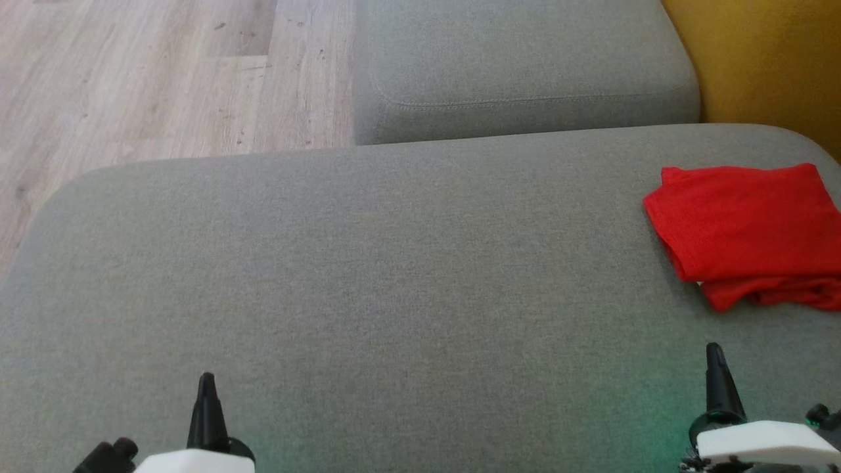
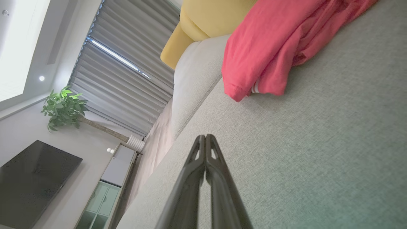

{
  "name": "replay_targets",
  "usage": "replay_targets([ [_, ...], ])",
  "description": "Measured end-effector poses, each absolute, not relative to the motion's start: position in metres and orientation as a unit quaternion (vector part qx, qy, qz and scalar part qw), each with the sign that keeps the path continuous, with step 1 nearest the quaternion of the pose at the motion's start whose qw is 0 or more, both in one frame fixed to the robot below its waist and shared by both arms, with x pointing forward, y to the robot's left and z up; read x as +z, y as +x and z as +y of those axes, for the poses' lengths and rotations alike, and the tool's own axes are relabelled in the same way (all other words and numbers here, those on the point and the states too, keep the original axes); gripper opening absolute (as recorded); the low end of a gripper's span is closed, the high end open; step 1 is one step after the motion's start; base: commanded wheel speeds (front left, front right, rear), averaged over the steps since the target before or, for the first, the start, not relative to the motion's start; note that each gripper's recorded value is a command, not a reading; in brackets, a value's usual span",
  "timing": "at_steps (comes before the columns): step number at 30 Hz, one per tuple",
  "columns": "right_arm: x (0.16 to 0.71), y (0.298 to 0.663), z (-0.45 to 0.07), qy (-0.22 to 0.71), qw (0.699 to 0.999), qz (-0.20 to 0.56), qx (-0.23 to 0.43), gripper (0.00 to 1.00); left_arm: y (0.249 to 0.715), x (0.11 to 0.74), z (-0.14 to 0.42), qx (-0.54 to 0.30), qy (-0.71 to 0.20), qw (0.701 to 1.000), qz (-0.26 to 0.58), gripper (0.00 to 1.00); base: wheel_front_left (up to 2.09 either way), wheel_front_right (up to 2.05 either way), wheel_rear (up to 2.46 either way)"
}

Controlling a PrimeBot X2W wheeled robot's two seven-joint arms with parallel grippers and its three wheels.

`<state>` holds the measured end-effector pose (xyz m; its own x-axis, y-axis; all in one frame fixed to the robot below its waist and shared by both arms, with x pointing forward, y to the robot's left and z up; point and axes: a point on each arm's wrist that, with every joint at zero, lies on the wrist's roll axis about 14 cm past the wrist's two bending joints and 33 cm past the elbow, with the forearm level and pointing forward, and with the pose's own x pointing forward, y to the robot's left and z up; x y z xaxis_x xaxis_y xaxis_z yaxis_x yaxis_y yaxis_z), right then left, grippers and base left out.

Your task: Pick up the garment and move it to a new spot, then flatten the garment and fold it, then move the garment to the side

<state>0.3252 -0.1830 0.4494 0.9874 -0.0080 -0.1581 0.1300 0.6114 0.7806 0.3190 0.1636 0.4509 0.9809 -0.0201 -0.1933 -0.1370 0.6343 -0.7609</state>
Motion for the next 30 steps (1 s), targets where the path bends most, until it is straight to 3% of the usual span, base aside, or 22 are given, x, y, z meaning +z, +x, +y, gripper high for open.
replay_targets([
  [30,0.458,0.349,-0.196,0.594,0.801,0.052,-0.057,0.0,0.348,0.461,0.177,0.039,-0.587,0.805,0.077,0.0,0.0,0.0,0.0],
])
